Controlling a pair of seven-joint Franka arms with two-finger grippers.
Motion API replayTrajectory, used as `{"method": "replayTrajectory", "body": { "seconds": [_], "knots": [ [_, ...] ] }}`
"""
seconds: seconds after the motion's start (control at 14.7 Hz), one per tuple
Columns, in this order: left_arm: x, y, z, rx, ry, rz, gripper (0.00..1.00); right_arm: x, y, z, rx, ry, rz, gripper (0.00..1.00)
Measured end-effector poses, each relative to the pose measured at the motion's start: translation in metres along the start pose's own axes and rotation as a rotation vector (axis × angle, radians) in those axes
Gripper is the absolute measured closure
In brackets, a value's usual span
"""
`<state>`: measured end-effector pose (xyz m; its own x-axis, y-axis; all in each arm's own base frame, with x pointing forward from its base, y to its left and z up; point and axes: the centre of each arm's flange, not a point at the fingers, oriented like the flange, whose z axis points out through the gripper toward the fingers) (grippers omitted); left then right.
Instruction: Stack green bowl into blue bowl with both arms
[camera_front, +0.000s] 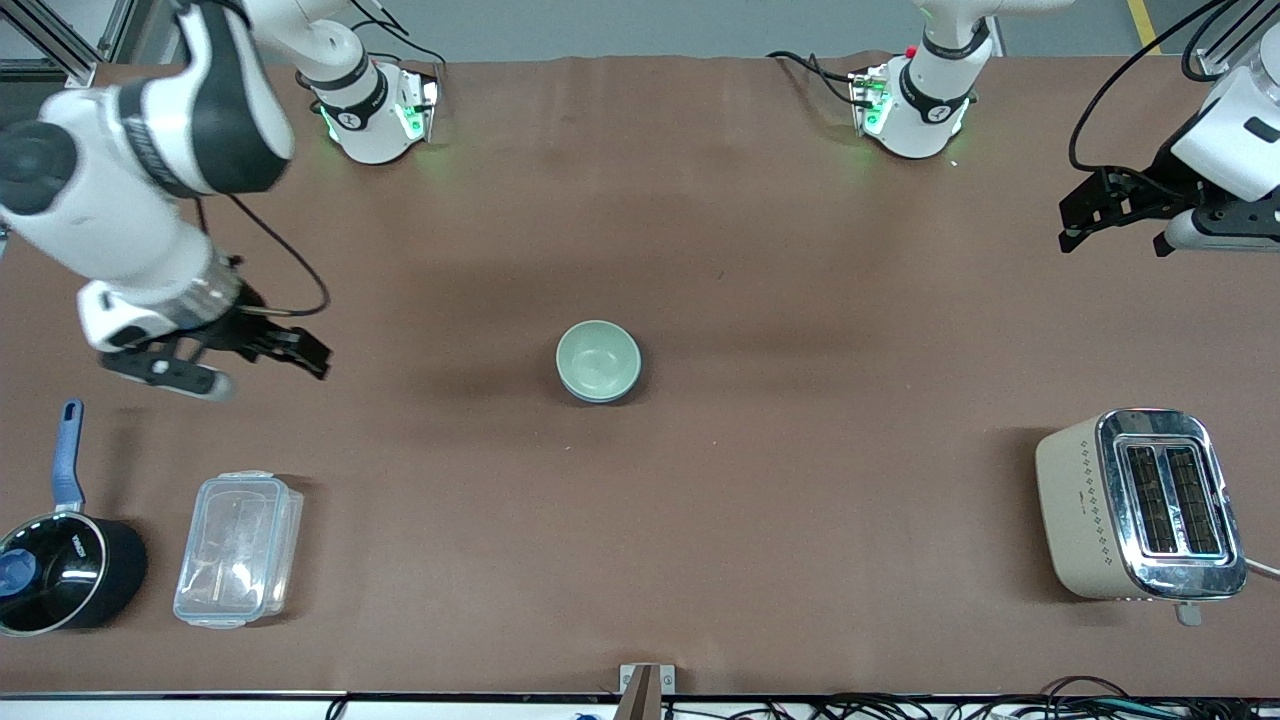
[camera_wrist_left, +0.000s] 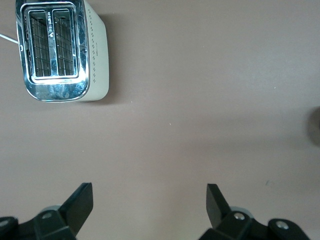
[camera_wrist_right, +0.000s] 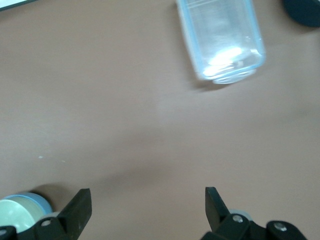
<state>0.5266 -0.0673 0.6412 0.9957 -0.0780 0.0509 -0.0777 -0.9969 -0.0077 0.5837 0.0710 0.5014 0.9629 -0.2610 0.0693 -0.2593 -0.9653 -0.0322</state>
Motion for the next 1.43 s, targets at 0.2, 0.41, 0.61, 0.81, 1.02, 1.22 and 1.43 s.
{"method": "replayTrajectory", "body": {
  "seconds": [0.2,0.41,0.61,0.81,1.02,1.22,1.43],
  "knots": [
    [0.000,0.000,0.000,0.000,0.000,0.000,0.00,-0.001,0.062,-0.036,0.014,-0.028,-0.038,0.00],
    [0.000,0.001,-0.001,0.000,0.002,0.002,0.00,-0.003,0.125,-0.064,0.029,-0.032,-0.093,0.00],
    [0.000,0.001,-0.003,0.000,0.006,0.002,0.00,0.001,0.151,-0.107,-0.004,-0.005,-0.132,0.00],
    [0.000,0.001,-0.004,0.000,0.008,0.002,0.00,0.004,0.153,-0.144,-0.038,0.031,-0.181,0.00],
    [0.000,0.001,-0.004,0.000,0.008,0.003,0.00,0.015,0.145,-0.146,-0.059,0.022,-0.191,0.00],
    [0.000,0.001,-0.004,0.000,0.008,0.003,0.00,0.018,0.139,-0.136,-0.073,-0.032,-0.194,0.00],
    [0.000,0.001,-0.004,0.000,0.008,0.003,0.00,0.015,0.136,-0.132,-0.073,-0.060,-0.200,0.00]
  ]
}}
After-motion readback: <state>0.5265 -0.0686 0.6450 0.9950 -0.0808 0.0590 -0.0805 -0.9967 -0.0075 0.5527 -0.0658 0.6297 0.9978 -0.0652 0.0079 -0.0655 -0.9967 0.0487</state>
